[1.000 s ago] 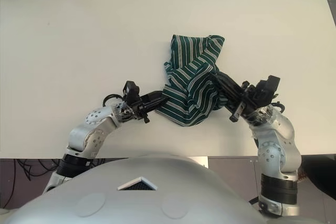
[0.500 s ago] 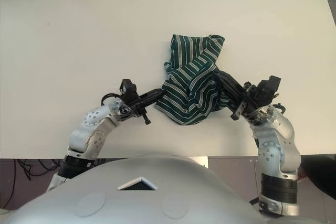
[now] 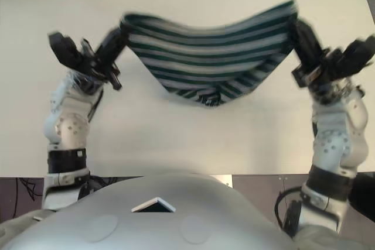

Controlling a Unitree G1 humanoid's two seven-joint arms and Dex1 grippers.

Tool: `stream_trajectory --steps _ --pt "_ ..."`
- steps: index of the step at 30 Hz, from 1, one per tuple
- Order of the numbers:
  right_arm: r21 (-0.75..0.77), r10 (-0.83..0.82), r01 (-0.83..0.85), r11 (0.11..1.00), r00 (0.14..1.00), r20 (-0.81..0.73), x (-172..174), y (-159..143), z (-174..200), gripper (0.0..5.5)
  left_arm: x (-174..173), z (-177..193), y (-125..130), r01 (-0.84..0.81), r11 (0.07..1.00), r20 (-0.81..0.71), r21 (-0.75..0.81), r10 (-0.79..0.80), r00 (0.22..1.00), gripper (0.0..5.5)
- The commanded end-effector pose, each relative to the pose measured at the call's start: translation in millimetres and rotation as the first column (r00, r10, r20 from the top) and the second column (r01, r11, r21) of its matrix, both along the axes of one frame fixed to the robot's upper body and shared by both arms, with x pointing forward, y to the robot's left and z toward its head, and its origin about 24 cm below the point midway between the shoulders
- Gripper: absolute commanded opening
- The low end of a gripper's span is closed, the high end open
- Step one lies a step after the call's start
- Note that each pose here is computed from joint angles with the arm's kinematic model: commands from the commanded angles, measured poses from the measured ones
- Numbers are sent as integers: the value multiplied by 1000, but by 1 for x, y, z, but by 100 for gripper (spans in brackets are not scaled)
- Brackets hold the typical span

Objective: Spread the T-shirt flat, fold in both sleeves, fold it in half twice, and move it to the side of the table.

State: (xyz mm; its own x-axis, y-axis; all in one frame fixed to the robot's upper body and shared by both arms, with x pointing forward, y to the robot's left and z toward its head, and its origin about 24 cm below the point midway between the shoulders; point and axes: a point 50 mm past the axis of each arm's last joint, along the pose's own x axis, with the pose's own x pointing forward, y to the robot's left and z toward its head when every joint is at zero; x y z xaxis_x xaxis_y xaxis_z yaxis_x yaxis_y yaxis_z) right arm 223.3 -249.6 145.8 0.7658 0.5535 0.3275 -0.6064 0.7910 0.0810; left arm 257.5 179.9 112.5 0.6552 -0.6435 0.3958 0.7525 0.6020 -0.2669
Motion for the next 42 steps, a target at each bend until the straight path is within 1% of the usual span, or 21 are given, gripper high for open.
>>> stream_trajectory --steps 1,5,8,11,13,16,19,22,26,30,34,38,42 --pt "-61 -76 82 995 993 95 32 -4 39 0 40 53 14 -123 992 48 2 123 991 2" --pt "-54 -144 158 986 968 207 63 -7 82 0 71 114 22 -211 977 130 28 206 970 2" --pt "-56 -162 180 982 957 240 80 -8 101 0 92 142 22 -236 971 143 37 229 963 2" --pt "-144 -94 138 980 956 277 99 1 122 0 119 165 27 -311 948 126 65 301 945 2" --pt "-199 -63 119 973 961 269 115 7 131 0 132 176 30 -348 933 130 88 336 933 2" --pt "-293 33 39 955 971 238 131 17 133 0 148 178 23 -361 917 120 167 345 931 2" --pt "-327 54 27 945 970 236 142 21 136 0 157 173 17 -387 895 108 222 372 922 2" --pt "-299 -19 93 950 971 239 161 25 146 0 163 169 14 -432 869 85 240 424 901 2" --pt "-287 -125 196 938 961 249 173 25 162 0 166 173 8 -478 839 91 260 472 877 2" --pt "-266 -231 304 915 934 272 177 23 178 0 167 189 2 -511 819 117 262 499 859 2" --pt "-248 -280 365 898 906 318 177 26 196 0 164 213 6 -567 790 153 233 546 823 2" --pt "-276 -239 345 897 904 355 175 28 196 0 159 229 8 -555 811 185 185 526 830 2" --pt "-336 -181 308 890 915 360 171 17 178 0 159 217 14 -530 813 213 242 488 846 2"
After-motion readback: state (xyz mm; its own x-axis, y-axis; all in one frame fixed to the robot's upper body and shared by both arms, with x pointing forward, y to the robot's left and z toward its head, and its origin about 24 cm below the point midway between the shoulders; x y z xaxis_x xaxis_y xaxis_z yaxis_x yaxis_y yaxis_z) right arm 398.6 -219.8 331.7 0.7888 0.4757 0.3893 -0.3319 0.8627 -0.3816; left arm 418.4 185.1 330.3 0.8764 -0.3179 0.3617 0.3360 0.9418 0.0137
